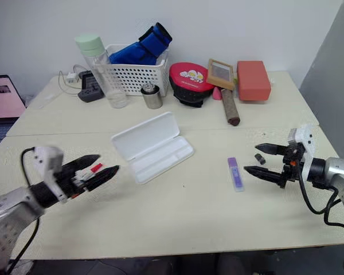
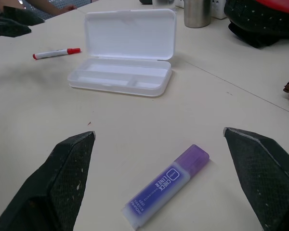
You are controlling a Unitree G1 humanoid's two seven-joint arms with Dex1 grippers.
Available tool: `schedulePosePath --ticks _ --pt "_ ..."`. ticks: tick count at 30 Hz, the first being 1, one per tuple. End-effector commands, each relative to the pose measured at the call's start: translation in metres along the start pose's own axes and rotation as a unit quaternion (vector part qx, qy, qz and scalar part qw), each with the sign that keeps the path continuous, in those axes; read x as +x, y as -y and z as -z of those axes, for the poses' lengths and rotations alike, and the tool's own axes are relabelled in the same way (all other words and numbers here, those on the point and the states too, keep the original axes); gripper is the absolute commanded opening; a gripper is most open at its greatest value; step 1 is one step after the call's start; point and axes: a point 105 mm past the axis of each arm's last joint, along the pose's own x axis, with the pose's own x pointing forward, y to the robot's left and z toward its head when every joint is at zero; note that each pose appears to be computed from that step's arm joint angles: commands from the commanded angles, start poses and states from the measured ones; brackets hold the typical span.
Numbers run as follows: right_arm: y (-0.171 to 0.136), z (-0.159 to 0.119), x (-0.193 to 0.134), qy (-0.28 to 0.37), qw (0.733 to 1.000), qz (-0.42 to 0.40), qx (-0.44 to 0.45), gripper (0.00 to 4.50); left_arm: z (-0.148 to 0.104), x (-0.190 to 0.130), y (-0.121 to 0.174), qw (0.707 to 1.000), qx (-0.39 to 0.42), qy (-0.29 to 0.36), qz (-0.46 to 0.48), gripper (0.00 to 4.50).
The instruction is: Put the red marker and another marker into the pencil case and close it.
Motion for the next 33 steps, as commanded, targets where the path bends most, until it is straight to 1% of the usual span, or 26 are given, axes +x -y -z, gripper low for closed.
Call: schedulePosePath --ticks 1,3,5,9,11,14,17,19,22,25,27,28,33 --pt "-0.017 -0.014 0.013 0.006 0.999 -0.019 -0.044 4.50 0.000 0.047 0.023 0.997 0.010 0.001 0.071 4.43" --pt "-0.020 -0.016 0.016 0.008 0.999 -0.014 -0.048 4.50 -0.001 0.068 0.033 0.994 0.009 0.003 0.104 4.43" --pt "-0.023 -0.016 0.017 0.009 0.999 -0.012 -0.051 4.50 0.001 0.078 0.040 0.992 0.010 -0.002 0.127 4.43" --pt "-0.018 -0.024 0.016 0.020 0.997 0.024 -0.069 4.50 0.012 0.092 0.040 0.990 0.020 -0.020 0.140 4.43" --pt "-0.023 -0.026 0.015 0.018 0.997 0.017 -0.072 4.50 0.015 0.100 0.043 0.988 0.023 -0.023 0.150 4.43" --pt "-0.027 -0.025 0.014 0.014 0.997 0.013 -0.073 4.50 0.030 0.114 0.045 0.986 0.043 -0.056 0.154 4.43" --pt "-0.027 -0.025 0.014 0.014 0.997 0.015 -0.071 4.50 0.039 0.121 0.047 0.984 0.045 -0.065 0.158 4.43" --pt "-0.028 -0.025 0.015 0.014 0.997 0.015 -0.071 4.50 0.049 0.124 0.051 0.981 0.057 -0.083 0.165 4.43" --pt "-0.028 -0.026 0.015 0.015 0.997 0.016 -0.071 4.50 0.058 0.127 0.055 0.978 0.062 -0.098 0.172 4.43" --pt "-0.028 -0.027 0.013 0.015 0.997 0.019 -0.072 4.50 0.071 0.128 0.057 0.971 0.103 -0.128 0.171 4.43" --pt "-0.028 -0.026 0.012 0.012 0.997 0.022 -0.071 4.50 0.069 0.128 0.062 0.973 0.089 -0.118 0.180 4.06" --pt "-0.028 -0.026 0.012 0.011 0.997 0.023 -0.071 4.50 0.067 0.127 0.064 0.973 0.082 -0.112 0.186 3.96" --pt "-0.028 -0.027 0.011 0.012 0.997 0.024 -0.071 4.50 0.066 0.123 0.065 0.971 0.082 -0.118 0.190 2.80"
